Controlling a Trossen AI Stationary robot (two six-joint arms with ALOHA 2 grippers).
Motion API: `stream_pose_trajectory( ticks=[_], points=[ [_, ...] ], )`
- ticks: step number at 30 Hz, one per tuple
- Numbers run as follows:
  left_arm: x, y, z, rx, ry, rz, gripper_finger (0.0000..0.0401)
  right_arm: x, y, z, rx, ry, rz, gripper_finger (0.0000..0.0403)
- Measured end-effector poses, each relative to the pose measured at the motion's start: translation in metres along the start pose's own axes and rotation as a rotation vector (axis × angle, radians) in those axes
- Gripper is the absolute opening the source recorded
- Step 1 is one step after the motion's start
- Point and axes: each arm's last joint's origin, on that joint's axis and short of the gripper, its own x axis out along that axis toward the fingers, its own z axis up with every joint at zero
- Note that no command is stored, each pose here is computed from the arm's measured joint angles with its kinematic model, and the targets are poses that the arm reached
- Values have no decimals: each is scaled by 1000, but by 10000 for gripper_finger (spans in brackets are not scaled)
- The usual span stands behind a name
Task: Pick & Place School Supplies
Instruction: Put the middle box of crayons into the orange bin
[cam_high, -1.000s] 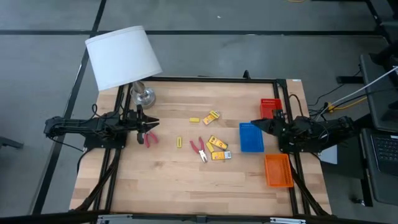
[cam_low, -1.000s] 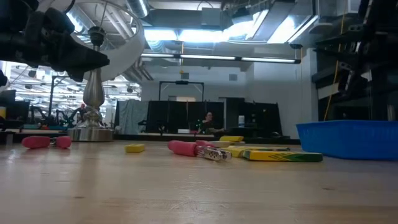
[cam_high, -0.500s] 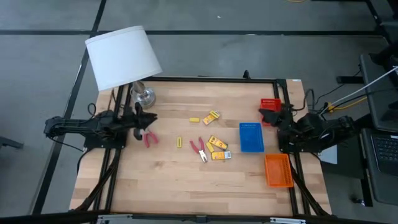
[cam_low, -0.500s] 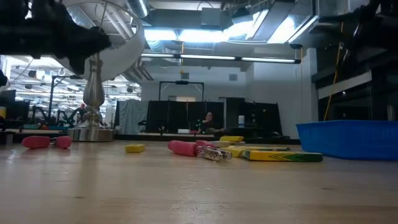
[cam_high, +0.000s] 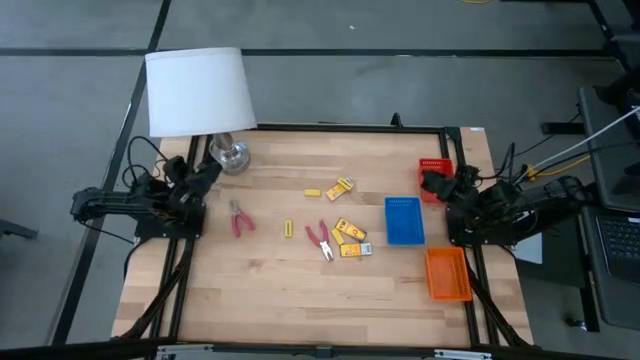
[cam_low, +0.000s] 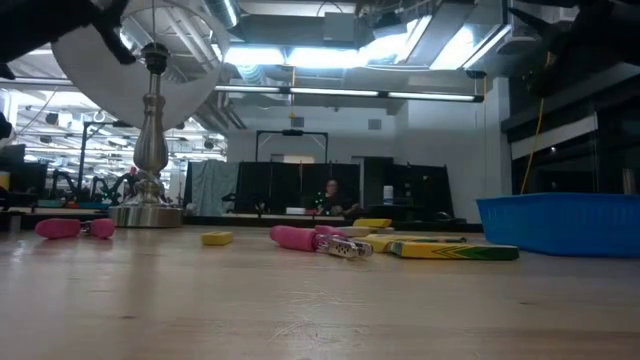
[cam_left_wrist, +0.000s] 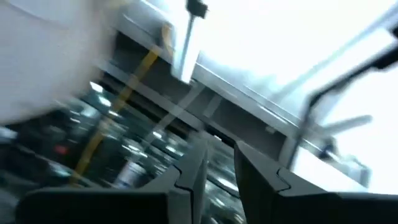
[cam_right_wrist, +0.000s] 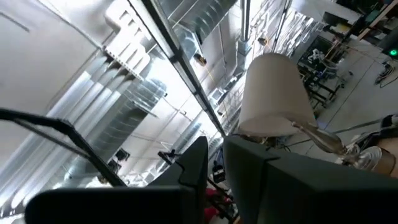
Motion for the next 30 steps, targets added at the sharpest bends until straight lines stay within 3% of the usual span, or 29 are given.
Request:
stream_pose_trajectory(
  ticks=[6,10,16,19,25,30],
  points=[
    [-1,-6,-10,-243,263,-238,77,4,3,-9,17,94,87,56],
    [-2,-5,-24,-454,435,-205,77,5,8,-10,49,111,170,56],
    [0,-16,-44,-639,604,-163,77,12,26,-9,48,136,250,56],
    [10,-32,-43,-614,573,-181,77,19,37,-9,29,144,281,56],
    [47,-85,-38,-419,482,-231,77,29,54,-13,10,175,315,56],
    [88,-138,-65,-224,541,-213,77,37,66,-23,61,272,353,56]
  ],
)
